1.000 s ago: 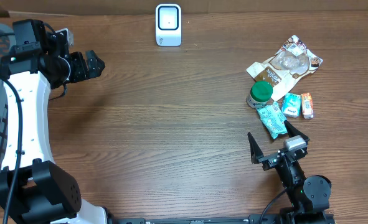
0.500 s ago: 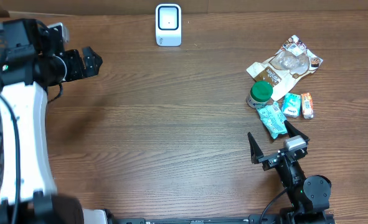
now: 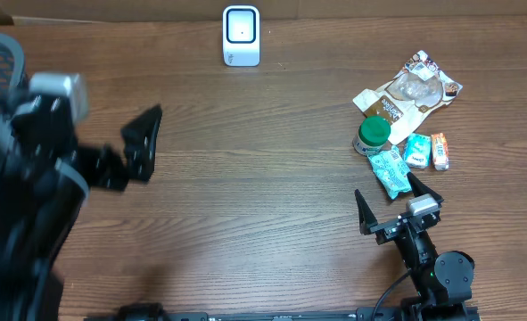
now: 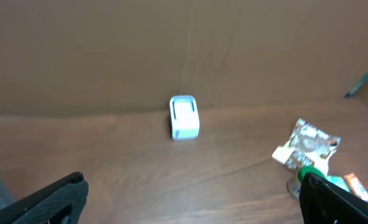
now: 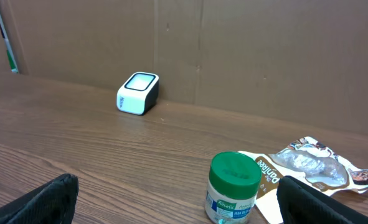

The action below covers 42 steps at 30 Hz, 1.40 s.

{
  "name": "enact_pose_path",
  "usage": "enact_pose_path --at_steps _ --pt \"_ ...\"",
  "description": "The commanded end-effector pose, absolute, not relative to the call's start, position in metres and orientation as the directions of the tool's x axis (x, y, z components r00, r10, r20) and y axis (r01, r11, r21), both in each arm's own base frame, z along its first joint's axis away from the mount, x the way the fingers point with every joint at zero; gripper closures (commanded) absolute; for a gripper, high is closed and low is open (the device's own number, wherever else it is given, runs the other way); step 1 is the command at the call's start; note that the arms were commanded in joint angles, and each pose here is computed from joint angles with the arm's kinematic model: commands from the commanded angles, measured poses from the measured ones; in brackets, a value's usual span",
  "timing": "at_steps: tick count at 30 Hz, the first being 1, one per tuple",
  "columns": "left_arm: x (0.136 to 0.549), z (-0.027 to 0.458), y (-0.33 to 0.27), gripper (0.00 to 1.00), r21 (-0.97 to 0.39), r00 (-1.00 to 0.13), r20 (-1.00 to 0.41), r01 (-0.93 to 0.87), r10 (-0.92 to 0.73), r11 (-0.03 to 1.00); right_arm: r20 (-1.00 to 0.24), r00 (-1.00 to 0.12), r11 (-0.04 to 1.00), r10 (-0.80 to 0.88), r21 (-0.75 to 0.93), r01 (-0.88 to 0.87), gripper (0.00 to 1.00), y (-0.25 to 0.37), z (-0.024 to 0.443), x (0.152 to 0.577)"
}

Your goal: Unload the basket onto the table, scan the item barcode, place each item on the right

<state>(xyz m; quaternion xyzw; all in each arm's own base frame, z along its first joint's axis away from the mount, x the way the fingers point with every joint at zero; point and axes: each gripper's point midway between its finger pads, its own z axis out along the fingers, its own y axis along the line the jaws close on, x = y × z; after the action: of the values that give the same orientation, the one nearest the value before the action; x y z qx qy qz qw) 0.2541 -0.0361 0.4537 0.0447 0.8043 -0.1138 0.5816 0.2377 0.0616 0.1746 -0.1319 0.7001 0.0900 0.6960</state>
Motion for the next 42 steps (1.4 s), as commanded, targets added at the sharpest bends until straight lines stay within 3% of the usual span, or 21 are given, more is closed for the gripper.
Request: enact_pose_path --at_steps 1,9,13,17,22,26,32,36,42 --pt "0.228 0.470 -0.039 0.00 -0.092 -0.251 -0.967 0.225 -0.034 0.970 -0.998 0.011 0.949 -0.060 -0.061 -0.309 0.00 0.062 0.173 0.238" --pt "0.187 0.459 -0.033 0.00 -0.049 -0.206 -0.979 0.189 -0.009 0.981 -0.998 0.011 0.949 -0.060 -0.061 -0.309 0.00 0.062 0.173 0.238" --pt "0.179 0.405 -0.039 0.00 -0.061 -0.286 -0.958 0.217 0.004 0.974 -0.998 0.011 0.949 -0.060 -0.061 -0.309 0.00 0.062 0.173 0.238" --pt "0.187 0.365 -0.035 0.00 -0.046 -0.279 -0.960 0.200 0.012 0.979 -0.998 0.011 0.949 -0.060 -0.061 -0.309 0.00 0.062 0.173 0.238" --pt "0.207 0.326 -0.031 0.00 -0.024 -0.212 -0.977 0.175 0.014 0.984 -0.998 0.011 0.949 -0.060 -0.061 -0.309 0.00 0.062 0.173 0.238" --pt "0.224 0.305 -0.026 0.00 0.015 -0.086 -0.996 0.149 0.028 0.989 -0.998 0.011 0.949 -0.060 -0.061 -0.309 0.00 0.062 0.173 0.238" --pt "0.230 0.270 -0.025 0.00 0.149 0.047 -0.988 0.138 0.144 0.979 -0.998 0.011 0.949 -0.060 -0.061 -0.309 0.00 0.062 0.173 0.238" --pt "0.230 0.252 -0.019 0.00 0.179 0.088 -0.981 0.095 0.171 0.979 -0.998 0.011 0.949 -0.060 -0.061 -0.309 0.00 0.062 0.173 0.238" --pt "0.233 0.229 -0.002 0.00 0.180 0.064 -0.982 0.002 0.179 0.984 -0.998 0.011 0.949 -0.060 -0.061 -0.309 0.00 0.062 0.173 0.238"
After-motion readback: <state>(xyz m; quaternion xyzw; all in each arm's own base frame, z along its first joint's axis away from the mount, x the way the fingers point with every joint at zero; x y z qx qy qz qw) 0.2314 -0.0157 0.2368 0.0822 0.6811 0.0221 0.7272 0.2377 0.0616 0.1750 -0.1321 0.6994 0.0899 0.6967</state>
